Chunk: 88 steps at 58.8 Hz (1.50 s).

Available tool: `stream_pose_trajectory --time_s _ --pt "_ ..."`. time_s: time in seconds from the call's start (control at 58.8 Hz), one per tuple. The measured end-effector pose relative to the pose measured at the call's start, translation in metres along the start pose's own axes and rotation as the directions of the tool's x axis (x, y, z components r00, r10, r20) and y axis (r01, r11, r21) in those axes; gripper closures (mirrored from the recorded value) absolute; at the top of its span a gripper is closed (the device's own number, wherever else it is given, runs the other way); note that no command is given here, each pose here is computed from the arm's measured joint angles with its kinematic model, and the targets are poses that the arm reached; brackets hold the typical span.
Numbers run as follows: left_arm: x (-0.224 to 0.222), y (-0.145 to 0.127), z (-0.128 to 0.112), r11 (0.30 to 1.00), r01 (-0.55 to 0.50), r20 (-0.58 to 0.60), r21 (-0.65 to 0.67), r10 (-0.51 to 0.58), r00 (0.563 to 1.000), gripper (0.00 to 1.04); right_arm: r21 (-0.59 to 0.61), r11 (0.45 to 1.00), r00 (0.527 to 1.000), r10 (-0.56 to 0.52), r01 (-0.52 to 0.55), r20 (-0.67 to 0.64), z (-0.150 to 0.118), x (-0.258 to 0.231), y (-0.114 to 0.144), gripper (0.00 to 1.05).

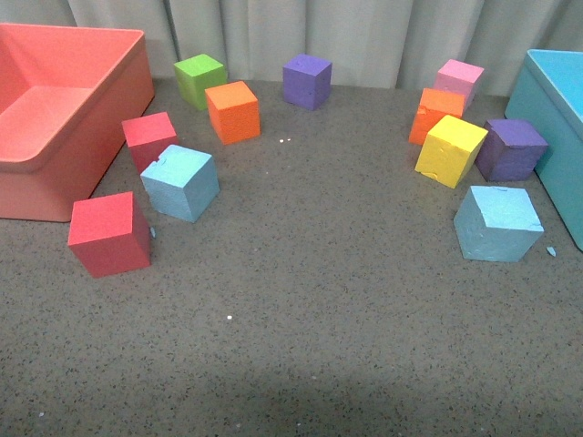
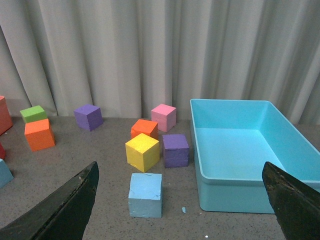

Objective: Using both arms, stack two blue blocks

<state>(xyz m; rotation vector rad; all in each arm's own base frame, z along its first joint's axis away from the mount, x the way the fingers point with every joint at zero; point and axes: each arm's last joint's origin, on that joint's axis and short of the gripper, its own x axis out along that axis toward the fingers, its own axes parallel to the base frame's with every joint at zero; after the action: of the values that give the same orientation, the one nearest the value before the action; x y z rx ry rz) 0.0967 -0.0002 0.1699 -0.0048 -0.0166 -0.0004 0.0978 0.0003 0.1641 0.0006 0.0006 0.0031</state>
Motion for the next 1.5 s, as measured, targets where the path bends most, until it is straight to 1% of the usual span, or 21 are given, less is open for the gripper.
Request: stream_pose_trajectory --time_s 0.918,0.935,0.952,0.969,0.986,1.003,1.02,1.037,1.088,1.156,1.207,1.275,1.309,1.377,1.496 --pt "0.0 0.0 0.0 1.0 0.0 0.0 0.0 0.0 1.0 0.07 0.0 1.0 1.0 0.0 0.0 0.0 0.0 0.0 0.0 0.09" --pt "0.0 0.0 0.0 1.0 0.0 0.0 0.0 0.0 1.0 0.07 0.0 1.0 1.0 -0.002 0.002 0.0 0.0 0.0 0.0 0.09" --pt "0.0 0.0 0.0 1.0 0.0 0.0 0.0 0.0 1.0 0.07 -0.021 0.999 1.0 -0.025 0.025 -0.004 0.0 0.0 0.0 0.09" --pt "0.0 0.0 0.0 1.0 0.0 0.0 0.0 0.0 1.0 0.07 -0.045 0.996 0.997 -0.074 0.073 -0.011 -0.001 0.001 0.0 0.09" --pt "0.0 0.0 0.0 1.0 0.0 0.0 0.0 0.0 1.0 0.07 -0.112 0.984 0.99 -0.14 0.136 -0.029 -0.001 0.001 0.001 0.09" --pt "0.0 0.0 0.0 1.0 0.0 0.0 0.0 0.0 1.0 0.07 -0.152 0.973 0.982 -0.183 0.174 -0.042 -0.002 0.002 0.001 0.09" --pt "0.0 0.0 0.0 1.0 -0.001 0.0 0.0 0.001 1.0 0.07 -0.163 0.971 0.981 -0.186 0.176 -0.049 -0.002 0.003 0.001 0.09" --pt "0.0 0.0 0.0 1.0 -0.001 0.0 0.0 0.001 1.0 0.07 -0.21 0.956 0.973 -0.223 0.205 -0.064 -0.003 0.003 0.002 0.09" --pt "0.0 0.0 0.0 1.0 0.0 0.0 0.0 0.0 1.0 0.07 -0.27 0.942 0.969 -0.23 0.198 -0.092 -0.004 0.007 0.003 0.09" --pt "0.0 0.0 0.0 1.0 0.0 0.0 0.0 0.0 1.0 0.07 -0.287 0.945 0.971 -0.202 0.16 -0.125 0.001 0.017 0.004 0.09" --pt "0.0 0.0 0.0 1.0 0.0 0.0 0.0 0.0 1.0 0.07 -0.263 0.956 0.97 -0.178 0.129 -0.169 0.007 0.03 0.004 0.09" --pt "0.0 0.0 0.0 1.0 0.0 0.0 0.0 0.0 1.0 0.07 -0.183 0.98 0.955 -0.127 0.079 -0.267 0.014 0.059 0.005 0.09" --pt "0.0 0.0 0.0 1.0 0.0 0.0 0.0 0.0 1.0 0.07 -0.131 0.99 0.936 -0.093 0.051 -0.34 0.014 0.076 0.007 0.09" --pt "0.0 0.0 0.0 1.0 0.0 0.0 0.0 0.0 1.0 0.07 -0.069 0.997 0.893 -0.05 0.022 -0.447 0.011 0.1 0.009 0.09" --pt "0.0 0.0 0.0 1.0 0.0 0.0 0.0 0.0 1.0 0.07 0.008 1.0 0.806 -0.015 0.025 -0.592 0.003 0.139 0.013 0.09"
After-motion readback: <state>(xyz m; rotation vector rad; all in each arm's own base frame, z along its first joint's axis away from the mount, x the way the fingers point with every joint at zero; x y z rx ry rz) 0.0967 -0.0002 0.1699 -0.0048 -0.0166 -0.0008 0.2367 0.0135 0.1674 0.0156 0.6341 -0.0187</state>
